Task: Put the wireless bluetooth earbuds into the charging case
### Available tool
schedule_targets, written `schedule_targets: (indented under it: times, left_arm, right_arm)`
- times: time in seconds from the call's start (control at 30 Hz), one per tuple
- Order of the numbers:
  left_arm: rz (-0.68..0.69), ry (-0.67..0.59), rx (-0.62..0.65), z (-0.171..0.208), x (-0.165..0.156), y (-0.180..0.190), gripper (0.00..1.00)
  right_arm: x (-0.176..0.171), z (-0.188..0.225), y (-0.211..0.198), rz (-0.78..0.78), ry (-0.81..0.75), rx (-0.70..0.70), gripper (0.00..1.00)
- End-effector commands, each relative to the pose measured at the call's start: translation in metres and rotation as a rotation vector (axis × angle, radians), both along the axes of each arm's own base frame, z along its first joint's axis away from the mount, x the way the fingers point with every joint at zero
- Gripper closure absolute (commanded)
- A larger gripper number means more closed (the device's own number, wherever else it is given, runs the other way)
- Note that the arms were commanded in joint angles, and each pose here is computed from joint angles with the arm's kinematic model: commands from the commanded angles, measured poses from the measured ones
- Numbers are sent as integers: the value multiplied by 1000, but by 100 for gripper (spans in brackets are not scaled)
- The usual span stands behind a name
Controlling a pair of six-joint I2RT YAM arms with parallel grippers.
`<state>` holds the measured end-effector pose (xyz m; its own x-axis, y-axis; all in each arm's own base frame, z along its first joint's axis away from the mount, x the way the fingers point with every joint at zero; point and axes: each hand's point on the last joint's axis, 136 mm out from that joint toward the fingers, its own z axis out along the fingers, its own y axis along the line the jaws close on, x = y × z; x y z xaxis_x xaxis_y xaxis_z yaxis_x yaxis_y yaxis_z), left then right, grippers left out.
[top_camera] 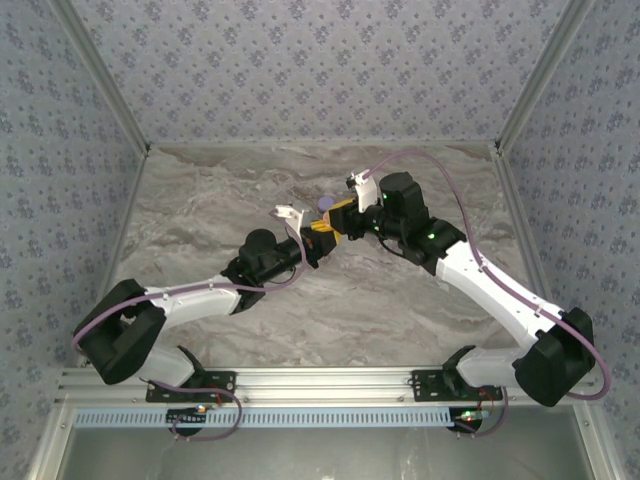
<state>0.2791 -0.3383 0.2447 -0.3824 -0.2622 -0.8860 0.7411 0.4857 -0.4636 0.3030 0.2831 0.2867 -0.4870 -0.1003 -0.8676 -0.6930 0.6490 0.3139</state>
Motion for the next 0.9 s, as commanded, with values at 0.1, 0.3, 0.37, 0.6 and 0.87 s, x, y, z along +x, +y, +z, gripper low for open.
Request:
schedule_targets:
  times: [0.1,0.3,0.37,0.6,0.87]
  left_arm:
    - [-24,-43,-69,35,-5,-3,84]
    - [-23,-40,-71,35,-6,-3,84]
    - [-20,-40,-75,37,-5,-2,84]
    - [-6,-36,-78,37,-4,0,84]
    - [16,-41,-64,37,-2,4,84]
  right_arm:
    - [1,0,0,-2,-32,-5,78]
    - [1,-1,0,-1,-32,-3,78]
    - [1,-2,-1,-4,-31,-7,78]
    - [0,-5,-1,-2,-27,-12,78]
    - [-5,-10,-3,0,-12,-21,78]
